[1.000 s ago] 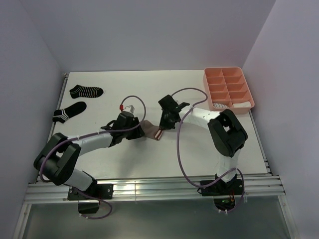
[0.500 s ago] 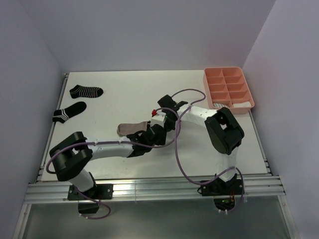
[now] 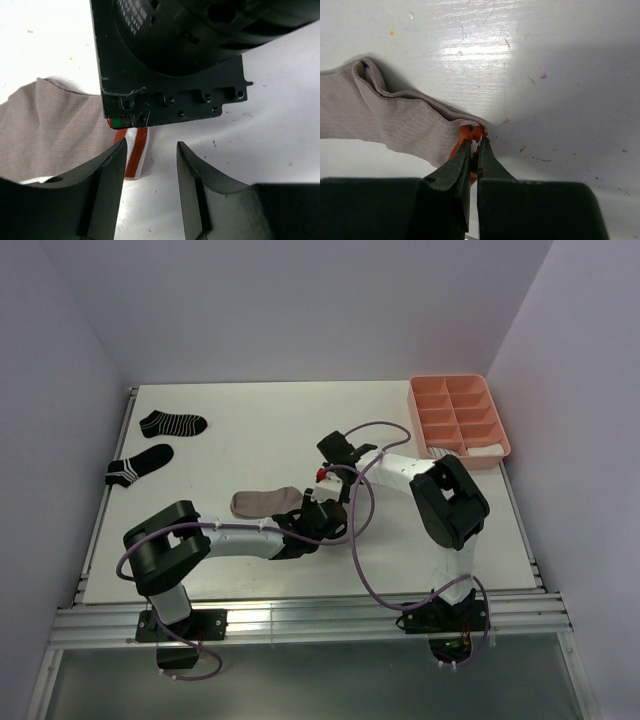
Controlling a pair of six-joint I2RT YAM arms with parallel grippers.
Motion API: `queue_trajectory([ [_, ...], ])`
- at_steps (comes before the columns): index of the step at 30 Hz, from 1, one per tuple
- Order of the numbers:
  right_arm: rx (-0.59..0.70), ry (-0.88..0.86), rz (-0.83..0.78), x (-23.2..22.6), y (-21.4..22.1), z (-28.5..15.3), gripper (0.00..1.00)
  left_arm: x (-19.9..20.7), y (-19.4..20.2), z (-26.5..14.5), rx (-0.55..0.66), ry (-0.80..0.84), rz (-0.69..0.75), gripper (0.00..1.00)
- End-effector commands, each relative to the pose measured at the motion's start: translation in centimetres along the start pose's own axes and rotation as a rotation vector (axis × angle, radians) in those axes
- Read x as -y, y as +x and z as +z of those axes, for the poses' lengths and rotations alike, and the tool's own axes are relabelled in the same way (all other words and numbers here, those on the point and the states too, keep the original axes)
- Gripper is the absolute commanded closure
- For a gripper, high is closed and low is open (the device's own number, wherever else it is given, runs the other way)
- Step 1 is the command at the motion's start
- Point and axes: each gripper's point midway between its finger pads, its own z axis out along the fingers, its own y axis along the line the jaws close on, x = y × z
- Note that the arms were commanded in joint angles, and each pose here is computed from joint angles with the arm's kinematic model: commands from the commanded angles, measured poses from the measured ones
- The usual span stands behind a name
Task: Roll the socks
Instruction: Roll the sock at the center of the board.
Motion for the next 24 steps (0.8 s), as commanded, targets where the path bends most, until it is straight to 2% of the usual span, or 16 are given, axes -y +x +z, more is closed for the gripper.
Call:
queue_trajectory([
  [1, -0.074, 0.044, 0.016, 1.7, 2.1, 1.4, 1.00, -0.1, 0.3, 0.0, 0.013, -0.008, -0.028, 0.51],
  [7, -0.086, 0.038, 0.024, 1.8, 2.1, 1.6, 1.00, -1.3, 2.1, 0.6, -0.016, -0.068, -0.012, 0.53],
  [13, -0.090, 0.032, 0.023, 1.9, 2.2, 1.9, 1.00, -2.9, 2.2, 0.1, -0.004, -0.143, -0.029, 0.53],
  [21, -0.096, 0.027, 0.023, 1.8, 2.3, 1.9, 1.00, -3.3, 2.6, 0.1, -0.013, -0.170, -0.035, 0.54],
  [24, -0.094, 0.029, 0.024, 1.8, 2.2, 1.9, 1.00, -3.5, 3.5, 0.0, -0.050, -0.176, -0.027, 0.56],
])
